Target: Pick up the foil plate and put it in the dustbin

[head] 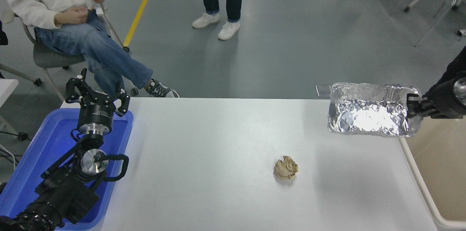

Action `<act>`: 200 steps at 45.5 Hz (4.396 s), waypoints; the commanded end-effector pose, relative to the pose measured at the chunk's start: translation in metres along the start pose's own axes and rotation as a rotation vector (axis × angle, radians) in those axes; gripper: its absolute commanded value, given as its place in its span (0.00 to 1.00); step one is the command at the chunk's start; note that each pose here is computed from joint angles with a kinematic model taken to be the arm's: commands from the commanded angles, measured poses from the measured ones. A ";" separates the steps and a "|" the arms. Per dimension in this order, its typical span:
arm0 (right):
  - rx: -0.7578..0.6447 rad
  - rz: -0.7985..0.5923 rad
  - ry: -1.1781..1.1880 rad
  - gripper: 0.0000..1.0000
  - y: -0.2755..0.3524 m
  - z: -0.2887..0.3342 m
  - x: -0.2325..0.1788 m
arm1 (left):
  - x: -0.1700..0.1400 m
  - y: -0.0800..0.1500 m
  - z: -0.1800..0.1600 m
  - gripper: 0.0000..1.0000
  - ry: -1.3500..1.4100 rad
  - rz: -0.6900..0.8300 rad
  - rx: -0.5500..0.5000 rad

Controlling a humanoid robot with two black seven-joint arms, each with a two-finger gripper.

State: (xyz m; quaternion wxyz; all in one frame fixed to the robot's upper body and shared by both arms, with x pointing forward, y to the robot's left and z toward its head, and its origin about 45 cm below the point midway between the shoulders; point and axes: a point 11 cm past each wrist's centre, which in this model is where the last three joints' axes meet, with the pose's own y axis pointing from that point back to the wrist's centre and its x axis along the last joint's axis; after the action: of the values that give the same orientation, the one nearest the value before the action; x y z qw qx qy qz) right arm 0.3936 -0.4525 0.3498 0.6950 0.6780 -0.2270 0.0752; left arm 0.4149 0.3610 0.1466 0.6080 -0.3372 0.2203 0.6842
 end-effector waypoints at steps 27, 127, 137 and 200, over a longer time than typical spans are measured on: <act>-0.097 0.147 0.108 0.00 0.127 -0.014 0.043 | 0.001 0.000 0.001 0.99 -0.001 0.001 0.000; -0.401 0.450 -0.631 1.00 -0.177 0.200 -0.169 | 0.000 -0.001 0.001 0.99 0.000 0.000 -0.004; -0.240 0.407 -0.618 1.00 -0.168 0.160 -0.127 | -0.001 -0.001 0.001 0.99 0.000 -0.001 -0.002; 0.108 -0.291 0.440 1.00 0.047 -0.258 -0.127 | 0.000 0.000 0.001 0.99 -0.001 -0.001 -0.001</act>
State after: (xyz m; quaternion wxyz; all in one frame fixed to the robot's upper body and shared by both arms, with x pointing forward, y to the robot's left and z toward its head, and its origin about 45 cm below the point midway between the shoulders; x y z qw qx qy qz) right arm 0.3266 -0.2209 0.3427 0.6759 0.7286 -0.0098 0.1109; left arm 0.4151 0.3616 0.1473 0.6081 -0.3372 0.2196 0.6843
